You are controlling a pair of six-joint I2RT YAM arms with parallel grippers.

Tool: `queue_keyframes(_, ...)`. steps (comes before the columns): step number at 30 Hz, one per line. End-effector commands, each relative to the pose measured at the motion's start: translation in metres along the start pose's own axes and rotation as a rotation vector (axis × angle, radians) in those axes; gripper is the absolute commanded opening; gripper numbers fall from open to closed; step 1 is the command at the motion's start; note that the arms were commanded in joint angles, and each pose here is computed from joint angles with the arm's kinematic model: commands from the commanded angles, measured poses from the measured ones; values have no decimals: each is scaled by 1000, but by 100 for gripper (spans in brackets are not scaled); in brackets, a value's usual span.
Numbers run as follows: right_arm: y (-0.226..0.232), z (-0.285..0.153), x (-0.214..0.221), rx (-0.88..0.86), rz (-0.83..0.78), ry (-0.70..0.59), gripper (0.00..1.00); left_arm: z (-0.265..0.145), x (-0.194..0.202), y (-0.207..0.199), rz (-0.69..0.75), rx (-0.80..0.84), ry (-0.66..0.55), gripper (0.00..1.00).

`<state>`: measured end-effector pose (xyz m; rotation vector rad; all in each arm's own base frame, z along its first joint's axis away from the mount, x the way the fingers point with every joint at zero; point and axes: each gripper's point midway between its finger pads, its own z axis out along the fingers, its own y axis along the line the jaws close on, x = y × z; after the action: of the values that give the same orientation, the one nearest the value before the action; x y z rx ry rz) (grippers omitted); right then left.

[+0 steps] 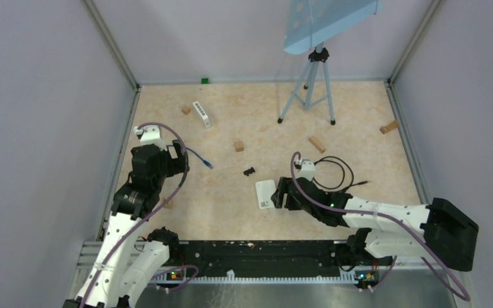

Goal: Insert the plug into the switch port
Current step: Place the switch port at the center of the board.

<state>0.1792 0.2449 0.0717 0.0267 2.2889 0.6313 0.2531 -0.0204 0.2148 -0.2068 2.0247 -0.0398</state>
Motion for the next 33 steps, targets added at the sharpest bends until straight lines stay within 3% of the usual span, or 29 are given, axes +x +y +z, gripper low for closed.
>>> queue_keyframes(1, 6, 14, 16, 1, -78, 94, 64, 1, -8, -3, -5, 12, -30, 99)
queue_keyframes(7, 35, 39, 43, -95, -13, 187, 61, 2, -7, -3, -1, 15, -24, 99)
queue_keyframes(11, 75, 42, 49, -226, -37, 208, 66, 3, -6, -4, -1, 16, -21, 99)
queue_keyframes(15, 82, 41, 34, -202, -47, 169, 72, 3, -5, -3, 0, 13, -18, 99)
queue_keyframes(23, 47, 11, -14, -31, -99, 15, 78, 6, -3, -7, 9, 28, -3, 99)
queue_keyframes(33, -17, -16, -30, 91, -83, -27, 78, 9, 0, -10, 19, 43, 13, 99)
